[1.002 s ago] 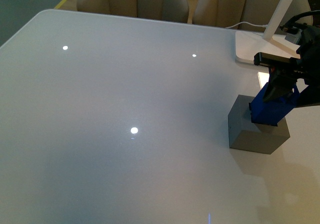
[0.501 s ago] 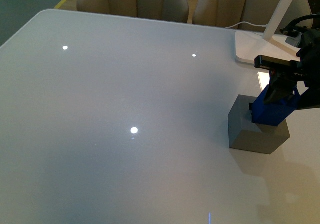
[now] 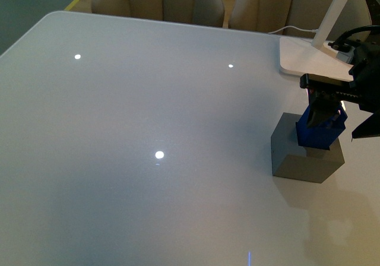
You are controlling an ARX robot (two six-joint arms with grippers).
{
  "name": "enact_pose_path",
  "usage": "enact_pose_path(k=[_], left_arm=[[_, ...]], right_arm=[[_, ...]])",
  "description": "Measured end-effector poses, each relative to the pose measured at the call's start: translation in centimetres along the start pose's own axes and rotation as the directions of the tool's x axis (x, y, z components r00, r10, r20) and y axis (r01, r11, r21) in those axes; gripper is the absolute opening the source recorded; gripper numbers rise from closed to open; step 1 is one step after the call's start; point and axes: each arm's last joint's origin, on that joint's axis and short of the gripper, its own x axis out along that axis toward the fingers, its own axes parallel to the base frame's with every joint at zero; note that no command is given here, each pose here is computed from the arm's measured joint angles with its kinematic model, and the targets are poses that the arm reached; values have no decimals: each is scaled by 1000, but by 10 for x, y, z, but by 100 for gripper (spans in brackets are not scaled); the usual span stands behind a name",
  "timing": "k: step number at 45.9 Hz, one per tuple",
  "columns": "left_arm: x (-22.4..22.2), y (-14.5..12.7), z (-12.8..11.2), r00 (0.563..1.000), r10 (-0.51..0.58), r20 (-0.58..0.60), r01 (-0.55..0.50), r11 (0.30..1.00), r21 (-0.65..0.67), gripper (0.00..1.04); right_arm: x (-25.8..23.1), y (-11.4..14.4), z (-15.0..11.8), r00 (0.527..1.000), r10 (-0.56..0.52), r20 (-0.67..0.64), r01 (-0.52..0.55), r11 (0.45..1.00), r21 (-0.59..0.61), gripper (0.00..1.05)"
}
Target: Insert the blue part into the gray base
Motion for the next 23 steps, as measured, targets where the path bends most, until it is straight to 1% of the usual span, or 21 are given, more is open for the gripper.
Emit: enact_pose_path(k=[5, 10, 14, 17, 20, 22, 23], left_arm=[[0, 0, 0, 1000, 0, 0, 0, 1000, 0, 97], [0, 0, 0, 1000, 0, 0, 0, 1000, 0, 97], [0, 0, 0, 1000, 0, 0, 0, 1000, 0, 97], [0, 0, 0, 1000, 0, 0, 0, 1000, 0, 97], [0, 0, 0, 1000, 0, 0, 0, 1000, 0, 97], [0, 0, 0, 1000, 0, 0, 0, 1000, 0, 97], [0, 0, 0, 1000, 0, 0, 0, 1000, 0, 97]], right_arm=[[0, 0, 0, 1000, 2, 2, -2, 1000, 1, 97], [-3, -4, 0, 1000, 19, 12, -19, 1000, 10, 96], [-13, -9, -1, 998, 35, 51, -36, 999, 13, 96], [-24, -13, -1, 994, 19, 112, -21, 1000, 10, 96], [-43, -17, -3, 980, 52, 191, -54, 998, 8, 96], [-57, -20, -5, 964, 41, 262, -42, 999, -4, 96], [-70, -22, -8, 943, 33, 331, -31, 999, -10, 96]])
